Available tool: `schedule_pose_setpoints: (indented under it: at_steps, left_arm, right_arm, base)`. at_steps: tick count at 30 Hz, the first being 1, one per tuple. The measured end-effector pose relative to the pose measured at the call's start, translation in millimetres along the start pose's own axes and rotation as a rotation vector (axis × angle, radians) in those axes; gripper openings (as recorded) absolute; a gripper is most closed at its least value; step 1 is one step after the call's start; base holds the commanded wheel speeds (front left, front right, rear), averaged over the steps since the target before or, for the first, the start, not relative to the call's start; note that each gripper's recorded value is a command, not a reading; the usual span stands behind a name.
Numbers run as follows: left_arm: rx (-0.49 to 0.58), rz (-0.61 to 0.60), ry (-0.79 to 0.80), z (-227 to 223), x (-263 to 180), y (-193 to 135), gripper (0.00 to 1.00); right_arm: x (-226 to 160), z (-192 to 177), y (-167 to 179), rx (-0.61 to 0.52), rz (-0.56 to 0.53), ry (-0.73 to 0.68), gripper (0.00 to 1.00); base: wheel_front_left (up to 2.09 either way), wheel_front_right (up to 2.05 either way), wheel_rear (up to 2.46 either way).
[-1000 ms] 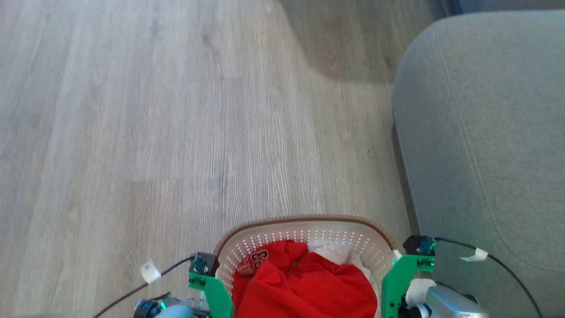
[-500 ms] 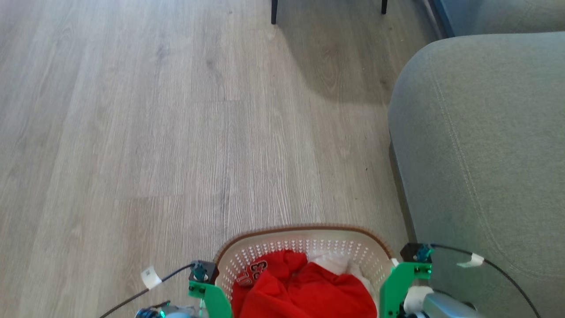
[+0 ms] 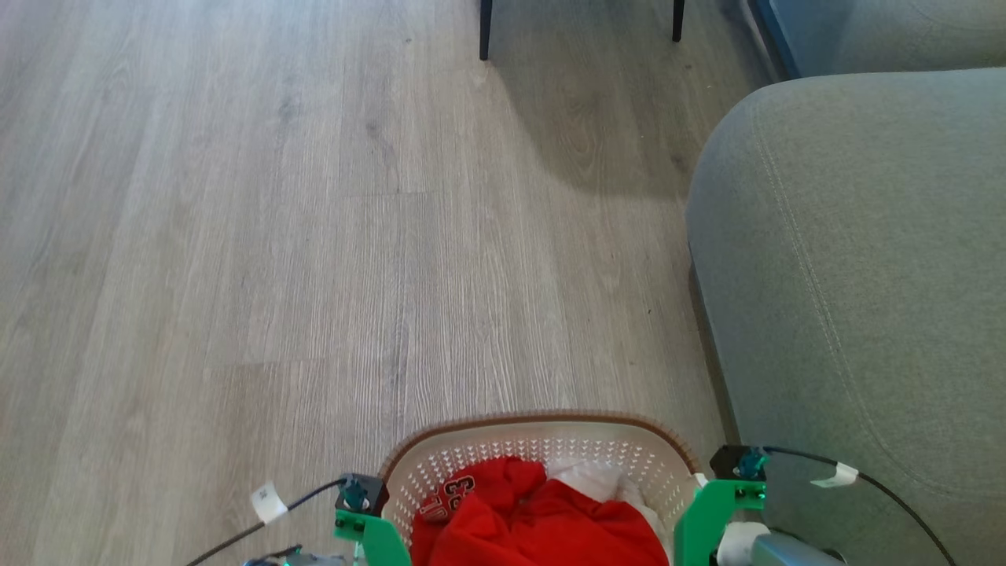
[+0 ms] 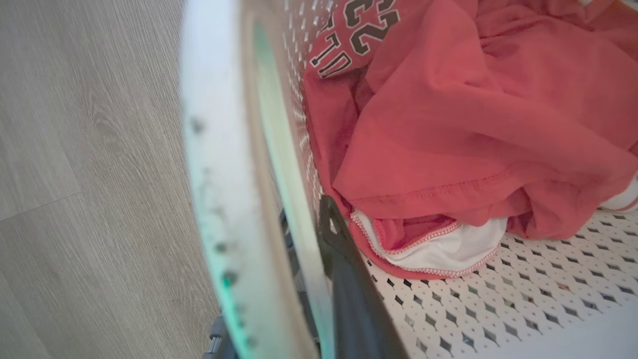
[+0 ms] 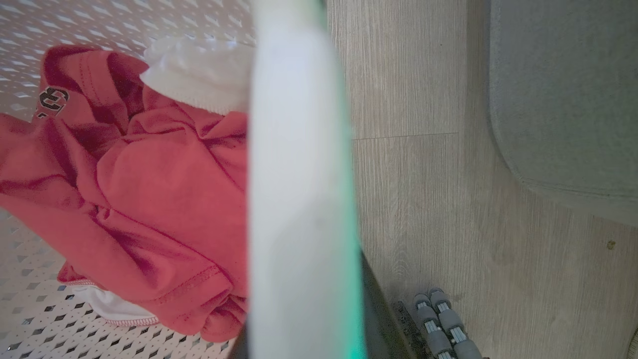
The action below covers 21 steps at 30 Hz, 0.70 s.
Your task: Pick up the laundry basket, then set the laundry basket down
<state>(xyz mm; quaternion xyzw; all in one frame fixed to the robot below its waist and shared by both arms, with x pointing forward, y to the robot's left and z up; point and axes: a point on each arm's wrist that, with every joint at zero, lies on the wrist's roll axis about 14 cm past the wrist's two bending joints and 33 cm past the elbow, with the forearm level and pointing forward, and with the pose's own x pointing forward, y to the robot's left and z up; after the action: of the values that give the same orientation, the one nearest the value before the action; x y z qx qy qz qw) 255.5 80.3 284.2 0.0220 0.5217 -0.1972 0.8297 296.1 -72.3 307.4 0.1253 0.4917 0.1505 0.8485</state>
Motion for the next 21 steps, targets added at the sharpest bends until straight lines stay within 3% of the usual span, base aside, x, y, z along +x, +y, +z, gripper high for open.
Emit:
schedule_pose_setpoints:
  at_steps: [21]
  left_arm:
    - [-0.009,-0.007,0.019,-7.2,4.9,-0.6,0.00]
  right_arm:
    - [4.3,-7.2,-1.3,0.006,0.002,0.019,0.00]
  base:
    - [0.00,0.00,0.00]
